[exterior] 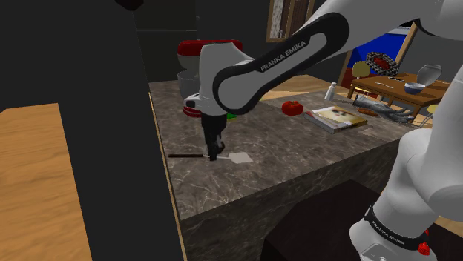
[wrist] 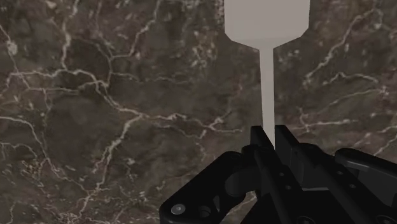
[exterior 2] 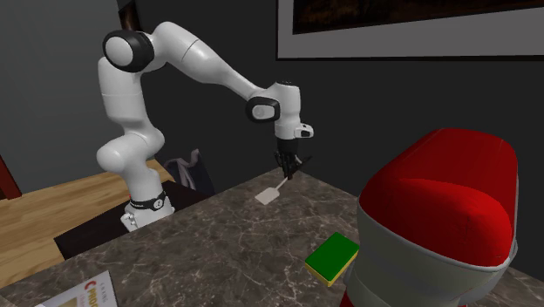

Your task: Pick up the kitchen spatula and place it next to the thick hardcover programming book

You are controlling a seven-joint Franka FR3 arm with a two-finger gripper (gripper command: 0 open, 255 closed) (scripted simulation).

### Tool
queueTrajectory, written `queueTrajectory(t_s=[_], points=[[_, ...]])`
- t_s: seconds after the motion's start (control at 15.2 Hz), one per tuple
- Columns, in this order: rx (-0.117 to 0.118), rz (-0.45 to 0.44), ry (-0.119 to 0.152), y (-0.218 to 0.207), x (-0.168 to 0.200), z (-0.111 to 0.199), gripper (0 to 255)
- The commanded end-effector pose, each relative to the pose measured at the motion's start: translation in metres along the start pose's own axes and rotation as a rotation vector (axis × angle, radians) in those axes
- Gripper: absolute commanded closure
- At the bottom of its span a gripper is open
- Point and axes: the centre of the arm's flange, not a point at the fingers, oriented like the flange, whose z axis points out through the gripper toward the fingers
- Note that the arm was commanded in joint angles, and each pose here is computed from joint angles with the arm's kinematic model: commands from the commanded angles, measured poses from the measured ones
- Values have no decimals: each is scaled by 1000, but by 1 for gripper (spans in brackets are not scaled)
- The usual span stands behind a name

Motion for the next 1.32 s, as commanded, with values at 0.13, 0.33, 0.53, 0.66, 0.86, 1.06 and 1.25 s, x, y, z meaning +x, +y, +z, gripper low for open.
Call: queueTrajectory(t_s=[0.13,0.33,0.53,0.66,0.86,1.06,1.25], points=[[0,0,0,0,2,-21,255],[0,0,0,0,3,-37,255],[0,0,0,0,4,-53,255],[0,0,0,0,4,-62,255],[0,0,0,-1,-35,-64,255],[0,0,0,-2,-75,-67,255],[0,0,0,-3,-114,-70,255]])
